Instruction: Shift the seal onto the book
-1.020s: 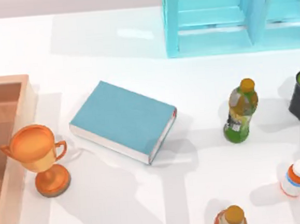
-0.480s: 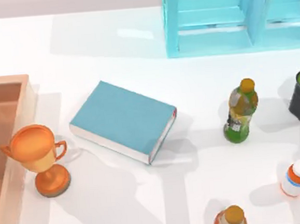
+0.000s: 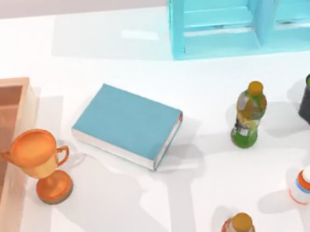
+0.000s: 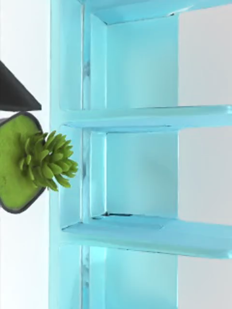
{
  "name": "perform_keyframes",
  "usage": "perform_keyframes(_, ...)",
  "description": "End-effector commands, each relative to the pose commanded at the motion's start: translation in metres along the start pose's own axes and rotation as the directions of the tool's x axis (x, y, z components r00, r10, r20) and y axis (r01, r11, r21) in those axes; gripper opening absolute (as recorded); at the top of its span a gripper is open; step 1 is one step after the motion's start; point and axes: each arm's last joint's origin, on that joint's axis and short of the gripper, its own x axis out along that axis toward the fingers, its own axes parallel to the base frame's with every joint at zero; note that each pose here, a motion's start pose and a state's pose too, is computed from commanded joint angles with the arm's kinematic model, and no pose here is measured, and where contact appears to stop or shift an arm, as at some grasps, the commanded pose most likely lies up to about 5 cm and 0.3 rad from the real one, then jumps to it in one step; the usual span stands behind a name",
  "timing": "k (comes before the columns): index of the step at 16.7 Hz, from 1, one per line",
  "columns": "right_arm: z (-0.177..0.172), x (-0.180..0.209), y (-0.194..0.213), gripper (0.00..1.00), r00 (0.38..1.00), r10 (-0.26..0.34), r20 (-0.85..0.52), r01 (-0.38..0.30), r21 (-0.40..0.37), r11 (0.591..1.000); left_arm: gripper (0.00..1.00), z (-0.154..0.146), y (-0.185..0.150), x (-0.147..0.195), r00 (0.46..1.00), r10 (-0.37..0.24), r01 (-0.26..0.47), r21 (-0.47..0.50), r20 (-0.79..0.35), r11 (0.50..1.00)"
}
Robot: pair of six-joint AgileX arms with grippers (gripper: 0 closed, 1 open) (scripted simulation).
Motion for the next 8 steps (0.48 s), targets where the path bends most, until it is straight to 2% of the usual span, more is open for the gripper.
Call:
perform_keyframes(4,0.0,0.0,0.0,1.0,1.0,0.0,0.0,0.0,0.0,1.0,0.0,0.001,-0.001,-0.003,1.0,0.005,-0.005,-0.006,-0.004,1.0)
perform_keyframes(8,0.0,0.0,0.0,1.0,1.0,0.0,0.0,0.0,0.0,1.0,0.0,0.013,-0.018,-0.033,0.999,0.04,-0.041,-0.037,-0.017,0.999)
